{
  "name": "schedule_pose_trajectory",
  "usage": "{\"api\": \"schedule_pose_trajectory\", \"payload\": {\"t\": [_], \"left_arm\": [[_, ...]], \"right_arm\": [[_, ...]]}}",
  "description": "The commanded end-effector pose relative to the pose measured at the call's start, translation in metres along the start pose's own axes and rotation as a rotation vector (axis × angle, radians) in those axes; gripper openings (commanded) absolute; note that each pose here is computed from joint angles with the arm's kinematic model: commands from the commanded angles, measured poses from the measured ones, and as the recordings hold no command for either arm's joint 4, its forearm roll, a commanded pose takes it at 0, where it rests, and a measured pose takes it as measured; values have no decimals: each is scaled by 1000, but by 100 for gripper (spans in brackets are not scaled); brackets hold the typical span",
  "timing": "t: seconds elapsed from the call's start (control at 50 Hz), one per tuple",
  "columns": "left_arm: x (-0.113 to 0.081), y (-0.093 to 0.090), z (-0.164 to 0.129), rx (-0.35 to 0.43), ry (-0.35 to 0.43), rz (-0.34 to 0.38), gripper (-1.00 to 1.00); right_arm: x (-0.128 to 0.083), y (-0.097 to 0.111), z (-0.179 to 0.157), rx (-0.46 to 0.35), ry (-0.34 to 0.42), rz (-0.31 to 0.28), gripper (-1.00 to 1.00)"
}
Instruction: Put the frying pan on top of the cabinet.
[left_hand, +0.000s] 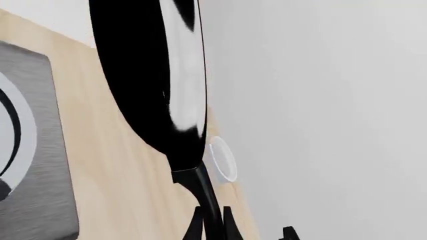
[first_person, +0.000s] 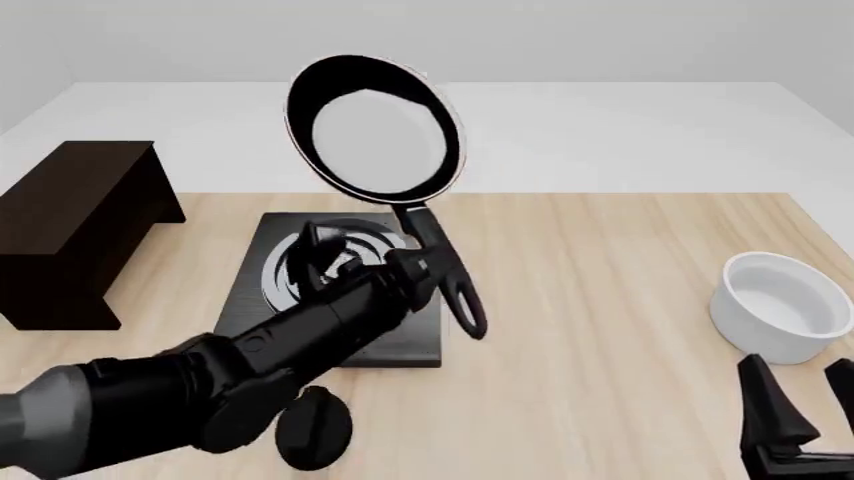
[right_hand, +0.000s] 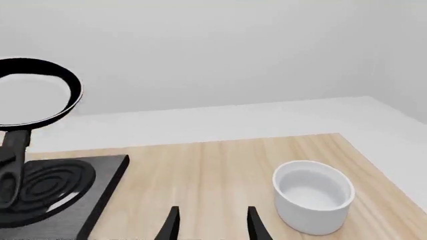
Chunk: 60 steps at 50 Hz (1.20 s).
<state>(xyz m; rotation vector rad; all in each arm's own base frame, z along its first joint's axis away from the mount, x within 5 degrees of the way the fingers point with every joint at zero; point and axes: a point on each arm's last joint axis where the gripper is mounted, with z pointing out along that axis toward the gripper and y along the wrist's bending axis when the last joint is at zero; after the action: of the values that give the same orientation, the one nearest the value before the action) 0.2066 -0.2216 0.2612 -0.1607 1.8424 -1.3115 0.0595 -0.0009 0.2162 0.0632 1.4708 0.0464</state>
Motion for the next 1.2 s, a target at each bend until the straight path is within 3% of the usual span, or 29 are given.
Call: {"api": "schedule_pose_trajectory", "payload": {"t": [0.02,0.1,0.12,0.18,0.34,0.5,0.66,0.92,1.0,1.2], "left_arm": [[-52,-5,-30,-1,-158,69,-100],[-72,1,-42,-21,-240,64,-100],[-75,7,-42,-34,-252,32,-100],[-81,6,-50,-16,-293,24,-100],[-111,22,-71,-65,-441,25,-100],[-121,26,-85,-70,-512,36,-100],[-143,47,-105,-106,-654,-17,-100],[-153,62,-118,-110,-742,-73,-100],[-163,74,-125,-141,-794,-99,-100],[-169,88,-119,-152,-807,-164,-100]], "right_arm": [[1,0,-2,-3,1,-10,100],[1,0,-3,-3,3,-11,100],[2,0,-3,-3,3,-11,100],[2,0,-3,-4,2,-14,100],[2,0,-4,-5,1,-18,100],[2,0,-4,-8,0,-22,100],[2,0,-4,-7,0,-25,100],[2,1,-4,-11,3,-31,100],[2,1,-4,-13,5,-33,100],[2,1,-4,-16,7,-36,100]]}}
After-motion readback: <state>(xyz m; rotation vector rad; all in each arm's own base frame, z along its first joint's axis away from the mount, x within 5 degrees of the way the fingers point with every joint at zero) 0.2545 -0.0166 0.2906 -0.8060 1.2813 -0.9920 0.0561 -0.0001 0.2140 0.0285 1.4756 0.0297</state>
